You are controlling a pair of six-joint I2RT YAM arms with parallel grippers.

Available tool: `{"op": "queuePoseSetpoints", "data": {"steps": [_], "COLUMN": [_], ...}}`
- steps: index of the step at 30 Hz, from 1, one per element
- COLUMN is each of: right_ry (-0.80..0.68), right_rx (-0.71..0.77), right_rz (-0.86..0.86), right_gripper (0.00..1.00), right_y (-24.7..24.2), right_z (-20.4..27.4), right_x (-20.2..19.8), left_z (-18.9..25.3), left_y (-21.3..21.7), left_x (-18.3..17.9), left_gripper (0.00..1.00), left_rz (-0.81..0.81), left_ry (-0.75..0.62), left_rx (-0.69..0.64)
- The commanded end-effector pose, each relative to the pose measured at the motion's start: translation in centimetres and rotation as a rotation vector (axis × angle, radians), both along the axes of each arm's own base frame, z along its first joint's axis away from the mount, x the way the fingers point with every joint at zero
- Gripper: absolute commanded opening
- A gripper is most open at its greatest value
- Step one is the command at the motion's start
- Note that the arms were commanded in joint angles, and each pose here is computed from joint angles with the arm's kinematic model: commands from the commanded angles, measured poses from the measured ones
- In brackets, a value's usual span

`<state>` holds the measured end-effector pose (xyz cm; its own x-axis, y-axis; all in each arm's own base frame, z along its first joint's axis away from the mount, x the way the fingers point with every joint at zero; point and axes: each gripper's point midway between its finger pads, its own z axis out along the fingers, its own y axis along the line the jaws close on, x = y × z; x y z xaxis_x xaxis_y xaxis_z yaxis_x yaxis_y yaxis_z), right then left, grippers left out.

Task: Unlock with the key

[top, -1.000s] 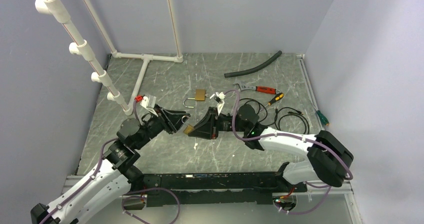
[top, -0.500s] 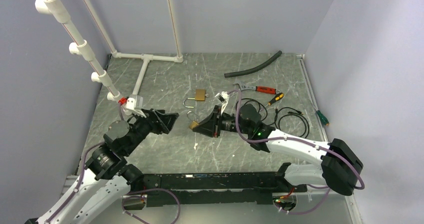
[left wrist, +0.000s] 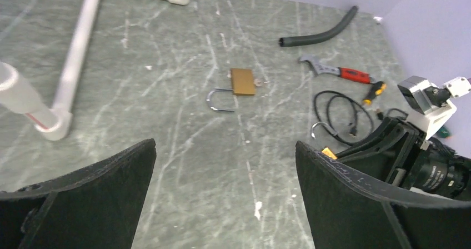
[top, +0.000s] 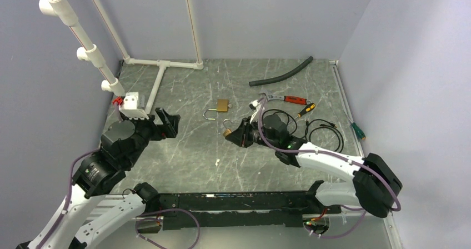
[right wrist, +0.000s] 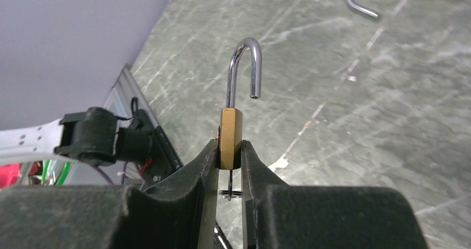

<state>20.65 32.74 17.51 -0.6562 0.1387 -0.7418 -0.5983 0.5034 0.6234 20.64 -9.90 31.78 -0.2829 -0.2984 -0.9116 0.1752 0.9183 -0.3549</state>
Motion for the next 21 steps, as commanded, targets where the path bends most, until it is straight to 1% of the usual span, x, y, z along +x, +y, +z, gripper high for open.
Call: {"op": "queuePoseSetpoints", "data": {"steps": [1, 4, 6, 8, 11, 16, 21], "right_ry": [0.094, 0.167, 0.24, 0.301, 0.375, 0.433, 0.504], "right_rx": [0.021, 0.014, 0.011, 0.021, 0.004, 0.008, 0.007], "right_rz": [-0.054, -0.056, -0.056, -0.057, -0.038, -0.002, -0.006], "right_gripper": [0.0, 0.0, 0.0, 0.0, 0.0, 0.0, 0.0], "right_y": [-0.3, -0.5, -0.6, -0.5, 0.4, 2.1, 2.9], "right_z": [-1.3, -3.3, -5.1, -6.2, -7.5, -8.5, -9.9], "right_x": [1.8, 2.9, 3.6, 4.4, 5.1, 6.2, 7.7], "left_z": [-0.3, -1.2, -2.2, -2.8, -2.8, -2.9, -3.2], "left_y": [2.6, 3.5, 3.7, 3.1, 3.1, 3.3, 3.2], "left_x": [0.2, 0.3, 0.3, 0.1, -0.2, 0.0, 0.1], "left_gripper": [0.99, 1.0, 0.99, 0.99, 0.99, 0.99, 0.99], "left_rz": [0.071, 0.106, 0.118, 0.083, 0.074, 0.084, 0.084], "left_ry": [0.03, 0.052, 0.057, 0.05, 0.05, 0.053, 0.067], "left_rx": [0.197, 0.253, 0.25, 0.238, 0.232, 0.243, 0.256]}}
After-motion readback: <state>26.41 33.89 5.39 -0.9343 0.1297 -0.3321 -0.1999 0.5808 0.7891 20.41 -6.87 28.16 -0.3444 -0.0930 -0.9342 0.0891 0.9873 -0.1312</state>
